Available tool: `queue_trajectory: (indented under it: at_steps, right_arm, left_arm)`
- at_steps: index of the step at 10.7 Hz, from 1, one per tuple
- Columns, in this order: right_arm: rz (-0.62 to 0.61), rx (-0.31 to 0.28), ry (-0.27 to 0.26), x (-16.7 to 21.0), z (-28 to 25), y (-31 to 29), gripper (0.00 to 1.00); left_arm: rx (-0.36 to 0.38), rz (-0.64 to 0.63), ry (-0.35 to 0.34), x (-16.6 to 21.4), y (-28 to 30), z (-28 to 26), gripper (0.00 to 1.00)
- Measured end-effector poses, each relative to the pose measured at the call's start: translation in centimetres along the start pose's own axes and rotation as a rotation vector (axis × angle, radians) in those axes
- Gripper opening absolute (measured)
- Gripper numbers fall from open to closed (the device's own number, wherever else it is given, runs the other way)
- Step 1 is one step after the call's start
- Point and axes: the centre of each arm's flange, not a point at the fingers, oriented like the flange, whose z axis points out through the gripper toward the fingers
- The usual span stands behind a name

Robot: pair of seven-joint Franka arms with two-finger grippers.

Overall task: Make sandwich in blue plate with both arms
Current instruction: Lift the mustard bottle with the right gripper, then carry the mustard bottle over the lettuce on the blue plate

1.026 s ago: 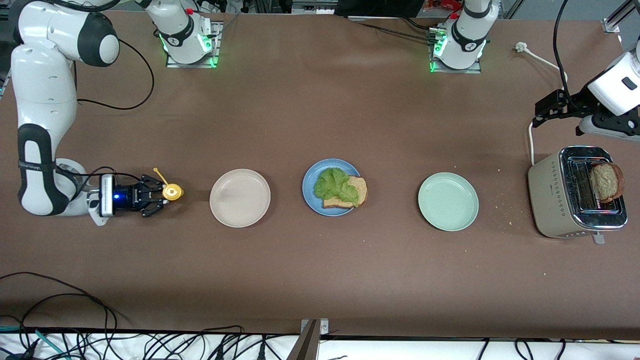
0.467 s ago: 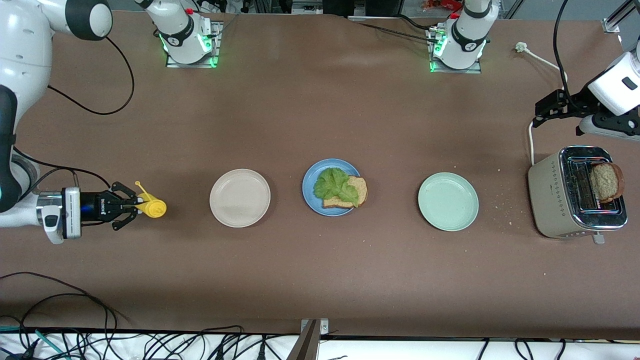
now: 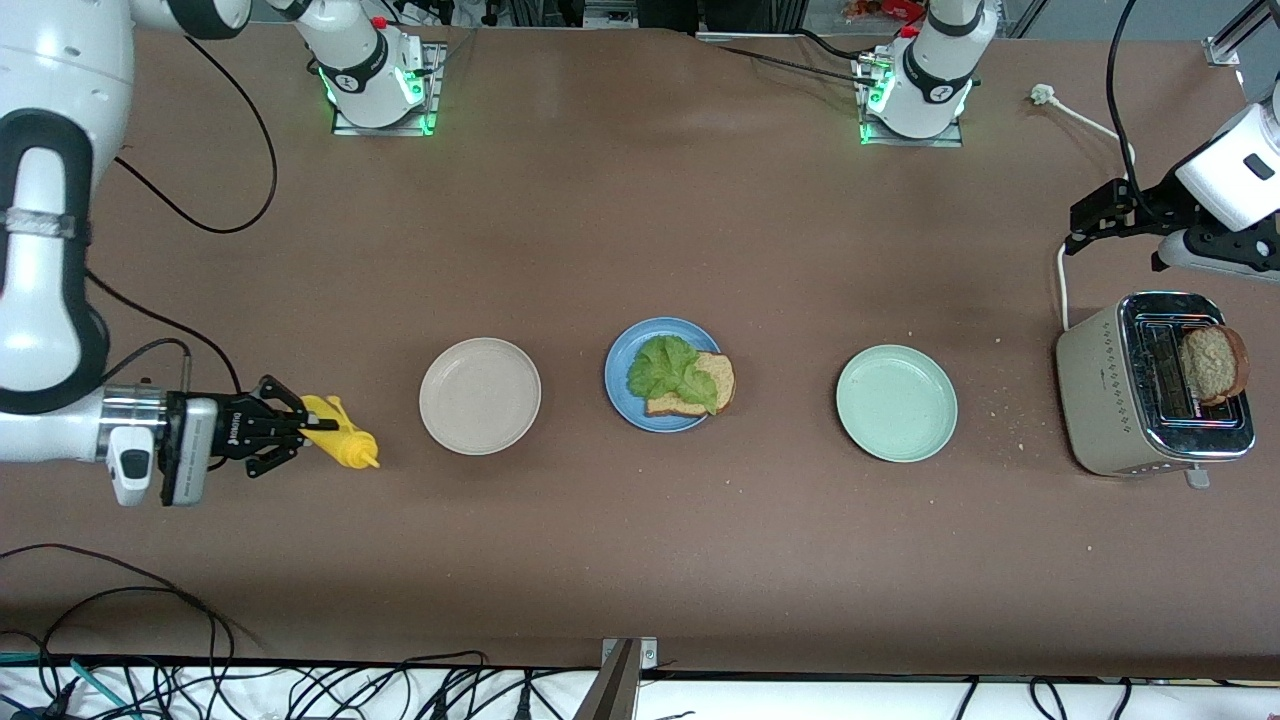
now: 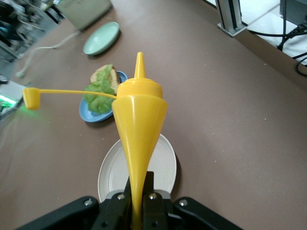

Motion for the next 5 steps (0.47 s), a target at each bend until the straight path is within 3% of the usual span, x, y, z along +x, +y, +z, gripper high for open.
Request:
queue_trajectory:
  at_steps: [2, 5]
  right_arm:
    - [0.039, -0.084, -0.096, 5.7, 2.7, -3.2, 0.08]
    - [0.026, -0.287, -0.3, 13.2, 8.8, -9.0, 0.08]
  left_arm:
    - [0.0, -0.001, 0.0, 0.0, 0.0, 0.0, 1.0]
    - [0.0, -0.001, 0.0, 0.0, 0.0, 0.0, 1.0]
